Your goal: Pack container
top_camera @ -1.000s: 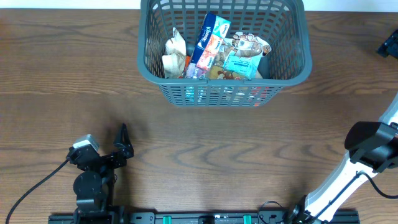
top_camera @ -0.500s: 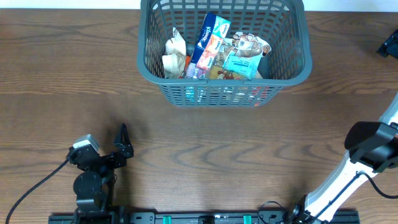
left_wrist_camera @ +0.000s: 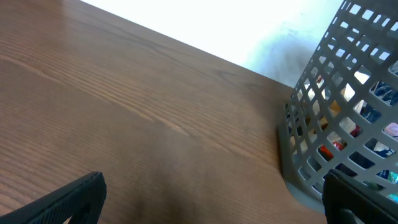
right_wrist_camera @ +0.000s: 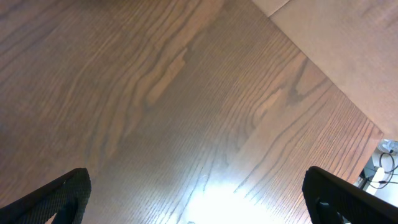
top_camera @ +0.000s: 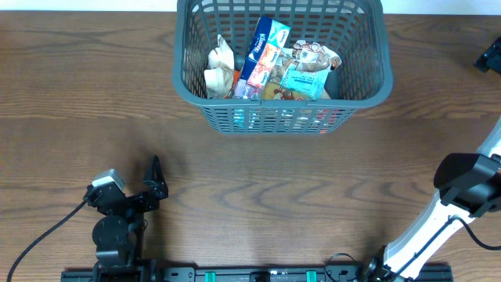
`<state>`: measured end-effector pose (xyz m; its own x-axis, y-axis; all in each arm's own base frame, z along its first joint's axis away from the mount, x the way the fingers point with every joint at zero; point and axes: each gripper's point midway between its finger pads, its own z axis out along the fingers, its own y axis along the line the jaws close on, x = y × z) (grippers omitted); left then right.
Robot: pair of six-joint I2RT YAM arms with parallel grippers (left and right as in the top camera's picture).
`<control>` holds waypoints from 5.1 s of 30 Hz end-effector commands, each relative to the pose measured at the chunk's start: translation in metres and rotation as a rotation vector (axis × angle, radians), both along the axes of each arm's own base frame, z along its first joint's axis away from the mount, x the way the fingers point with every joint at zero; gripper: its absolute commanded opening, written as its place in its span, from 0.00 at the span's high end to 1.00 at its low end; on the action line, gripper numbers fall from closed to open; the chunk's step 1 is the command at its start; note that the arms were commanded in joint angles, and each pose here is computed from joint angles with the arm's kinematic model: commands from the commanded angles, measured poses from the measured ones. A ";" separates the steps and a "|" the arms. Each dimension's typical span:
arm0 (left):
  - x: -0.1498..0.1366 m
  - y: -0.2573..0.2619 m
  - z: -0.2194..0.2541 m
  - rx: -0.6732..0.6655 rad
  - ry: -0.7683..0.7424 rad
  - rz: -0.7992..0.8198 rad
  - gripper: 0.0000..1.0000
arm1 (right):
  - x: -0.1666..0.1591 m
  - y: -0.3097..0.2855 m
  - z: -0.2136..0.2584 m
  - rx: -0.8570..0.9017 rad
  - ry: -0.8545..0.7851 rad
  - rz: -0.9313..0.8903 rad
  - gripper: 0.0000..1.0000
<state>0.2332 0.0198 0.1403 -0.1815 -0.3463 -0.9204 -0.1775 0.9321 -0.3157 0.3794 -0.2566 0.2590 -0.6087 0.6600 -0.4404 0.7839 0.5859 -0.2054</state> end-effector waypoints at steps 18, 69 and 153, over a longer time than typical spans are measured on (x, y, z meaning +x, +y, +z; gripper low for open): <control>-0.002 -0.003 -0.014 0.010 0.044 -0.020 0.02 | 0.033 0.017 0.122 -0.174 -0.466 0.084 0.01; -0.002 -0.003 -0.014 0.010 0.044 -0.020 0.02 | -0.103 0.233 0.182 -0.400 -1.072 0.746 0.01; -0.002 -0.003 -0.014 0.010 0.044 -0.020 0.02 | -0.141 0.265 -0.109 -0.364 -0.895 1.071 0.01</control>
<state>0.2331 0.0193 0.1401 -0.1839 -0.3464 -0.9199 -0.1752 0.9324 -0.3161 0.2385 0.0074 0.1494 -0.1734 -0.1337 -0.9757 -0.0366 0.9909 -0.1293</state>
